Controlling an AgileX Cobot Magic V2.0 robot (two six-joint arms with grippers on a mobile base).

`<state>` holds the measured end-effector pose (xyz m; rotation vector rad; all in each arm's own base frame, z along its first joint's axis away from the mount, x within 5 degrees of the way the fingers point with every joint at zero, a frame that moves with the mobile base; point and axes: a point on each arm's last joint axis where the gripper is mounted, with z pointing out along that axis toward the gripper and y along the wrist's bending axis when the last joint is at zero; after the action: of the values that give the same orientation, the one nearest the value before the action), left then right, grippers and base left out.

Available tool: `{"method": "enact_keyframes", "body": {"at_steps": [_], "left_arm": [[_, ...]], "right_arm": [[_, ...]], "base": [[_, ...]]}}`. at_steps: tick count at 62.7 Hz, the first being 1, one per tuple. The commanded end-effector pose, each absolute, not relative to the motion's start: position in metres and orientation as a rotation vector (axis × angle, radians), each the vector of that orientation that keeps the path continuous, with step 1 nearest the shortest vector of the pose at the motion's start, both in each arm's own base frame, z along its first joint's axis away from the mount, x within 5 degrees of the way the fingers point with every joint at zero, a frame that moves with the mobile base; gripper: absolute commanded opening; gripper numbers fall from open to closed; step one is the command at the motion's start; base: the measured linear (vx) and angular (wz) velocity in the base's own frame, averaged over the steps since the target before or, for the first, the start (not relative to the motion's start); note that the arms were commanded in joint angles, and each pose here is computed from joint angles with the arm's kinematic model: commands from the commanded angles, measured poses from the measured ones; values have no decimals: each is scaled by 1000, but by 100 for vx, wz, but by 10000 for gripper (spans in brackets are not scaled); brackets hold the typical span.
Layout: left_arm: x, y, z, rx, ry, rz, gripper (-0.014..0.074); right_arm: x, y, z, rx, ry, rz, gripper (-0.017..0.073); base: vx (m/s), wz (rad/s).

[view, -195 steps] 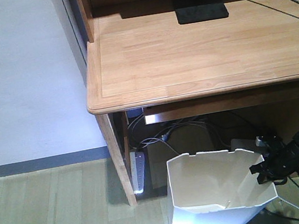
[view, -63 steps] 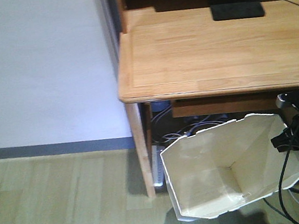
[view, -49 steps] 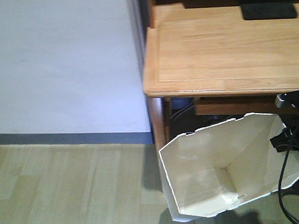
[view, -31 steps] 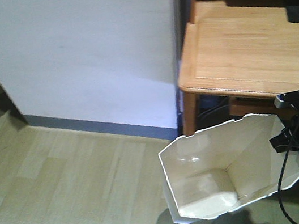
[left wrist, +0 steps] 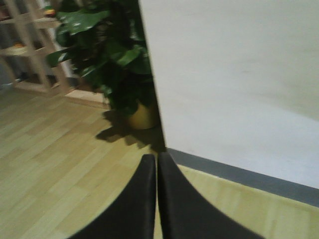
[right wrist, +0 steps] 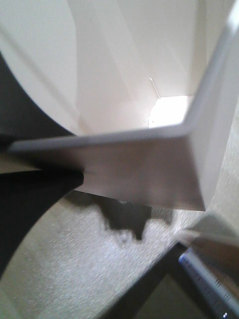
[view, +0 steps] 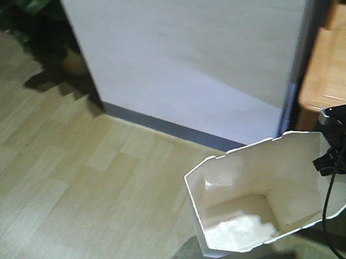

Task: Move trash bin to bedside with robot
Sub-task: 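Hold the bin in the right gripper while the base turns toward the bed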

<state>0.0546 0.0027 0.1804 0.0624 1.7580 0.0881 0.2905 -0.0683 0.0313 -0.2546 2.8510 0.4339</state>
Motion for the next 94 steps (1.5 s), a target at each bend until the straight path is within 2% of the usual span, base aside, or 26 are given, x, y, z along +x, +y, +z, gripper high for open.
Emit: {"method": "enact_keyframes", "body": {"at_steps": [1,94], "left_arm": [[56,1,178,66,1703,69,-6],[56,1,178,66,1703,69,-6]], "right_arm": [[297,-59,57,-221,2760,614,-6],[297,-59,57,-221,2760,614,-6]], "base": [[0,64],[9,53]]}}
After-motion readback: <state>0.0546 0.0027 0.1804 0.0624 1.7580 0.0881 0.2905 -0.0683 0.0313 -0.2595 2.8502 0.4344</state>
